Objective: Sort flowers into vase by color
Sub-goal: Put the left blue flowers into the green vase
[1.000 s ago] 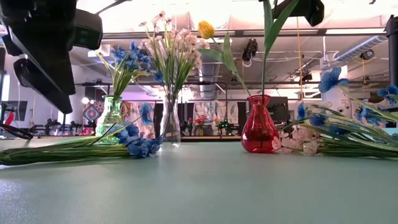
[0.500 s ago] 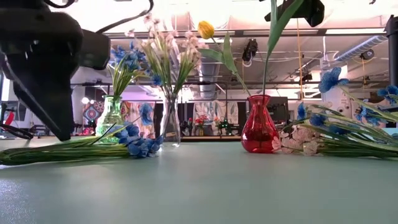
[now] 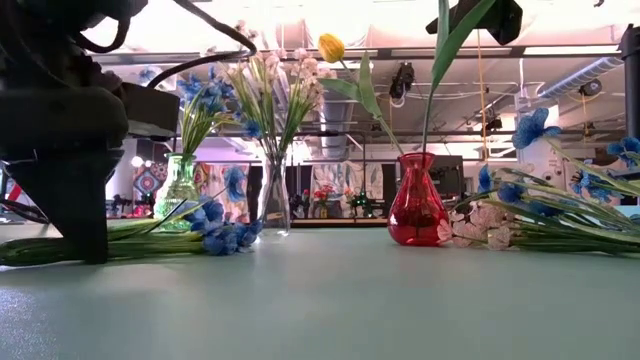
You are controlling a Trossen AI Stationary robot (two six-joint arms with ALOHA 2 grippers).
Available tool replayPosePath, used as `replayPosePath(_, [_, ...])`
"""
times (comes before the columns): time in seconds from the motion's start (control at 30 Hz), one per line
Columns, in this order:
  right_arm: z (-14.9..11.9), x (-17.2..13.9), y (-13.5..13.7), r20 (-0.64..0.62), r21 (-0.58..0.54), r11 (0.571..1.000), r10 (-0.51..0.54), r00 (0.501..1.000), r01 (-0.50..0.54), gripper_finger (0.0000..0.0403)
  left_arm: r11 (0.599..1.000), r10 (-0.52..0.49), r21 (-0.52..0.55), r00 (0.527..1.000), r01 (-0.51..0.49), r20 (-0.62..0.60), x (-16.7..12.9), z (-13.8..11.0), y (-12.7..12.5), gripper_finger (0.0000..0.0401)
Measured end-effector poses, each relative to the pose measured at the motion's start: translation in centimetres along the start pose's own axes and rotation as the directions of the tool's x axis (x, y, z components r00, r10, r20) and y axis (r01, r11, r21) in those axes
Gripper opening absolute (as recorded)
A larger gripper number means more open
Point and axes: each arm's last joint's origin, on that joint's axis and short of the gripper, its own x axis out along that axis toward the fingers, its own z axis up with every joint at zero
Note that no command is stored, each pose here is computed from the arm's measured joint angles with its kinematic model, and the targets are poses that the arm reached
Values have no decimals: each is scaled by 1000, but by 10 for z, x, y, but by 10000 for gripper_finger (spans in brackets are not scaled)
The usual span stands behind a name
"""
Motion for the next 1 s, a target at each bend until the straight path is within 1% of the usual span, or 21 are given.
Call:
replayPosePath(0.3, [2,-3,-1,3,14,1000,8,1000,-8,254,1000,-1,-1,1000,1,-2,0,1,0,94])
replayPosePath(0.53, [6,-12,-6,15,41,999,18,1000,-19,254,1000,-11,27,1000,11,-8,-6,2,-1,12])
replayPosePath(0.67, [8,-17,-9,5,40,999,27,1000,-28,254,998,-44,43,999,44,5,-16,4,0,5])
replayPosePath(0.8, [8,-18,-9,4,44,998,39,999,-39,254,993,-108,62,993,105,37,-35,8,2,1])
replayPosePath(0.9, [8,-18,-9,0,42,998,39,999,-39,254,984,-165,85,981,157,101,-56,12,7,1])
replayPosePath(1.0, [7,-18,-10,-9,35,999,33,999,-33,254,974,-214,122,956,192,202,-82,16,16,0])
